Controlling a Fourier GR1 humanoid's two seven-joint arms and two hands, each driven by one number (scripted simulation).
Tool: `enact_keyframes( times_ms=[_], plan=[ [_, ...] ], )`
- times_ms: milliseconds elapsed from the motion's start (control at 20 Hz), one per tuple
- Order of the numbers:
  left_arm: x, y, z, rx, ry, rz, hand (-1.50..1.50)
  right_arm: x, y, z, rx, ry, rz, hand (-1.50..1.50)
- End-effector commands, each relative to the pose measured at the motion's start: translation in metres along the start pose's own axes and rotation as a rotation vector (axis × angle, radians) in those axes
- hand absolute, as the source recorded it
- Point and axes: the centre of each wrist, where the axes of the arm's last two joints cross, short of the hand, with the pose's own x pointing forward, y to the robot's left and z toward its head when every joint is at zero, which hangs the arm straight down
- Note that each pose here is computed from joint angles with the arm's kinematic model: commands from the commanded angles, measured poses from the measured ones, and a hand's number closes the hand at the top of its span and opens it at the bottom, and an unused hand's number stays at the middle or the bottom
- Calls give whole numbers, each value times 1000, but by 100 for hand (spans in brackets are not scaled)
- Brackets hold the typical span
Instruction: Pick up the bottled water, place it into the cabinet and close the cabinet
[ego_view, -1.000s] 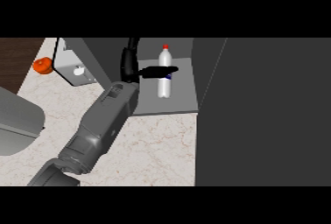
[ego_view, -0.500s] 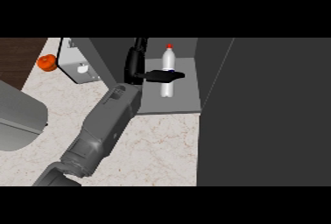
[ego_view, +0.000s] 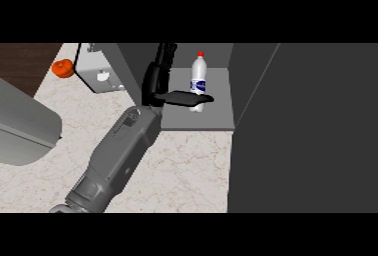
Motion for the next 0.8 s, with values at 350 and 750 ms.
enact_keyframes(
  times_ms=[350,750],
  plan=[
    [24,25,78,43,28,142,-150,9,13,3,1,14,-8,-150],
    [103,11,149,35,17,231,-150,11,19,-9,32,3,17,-150]
  ],
)
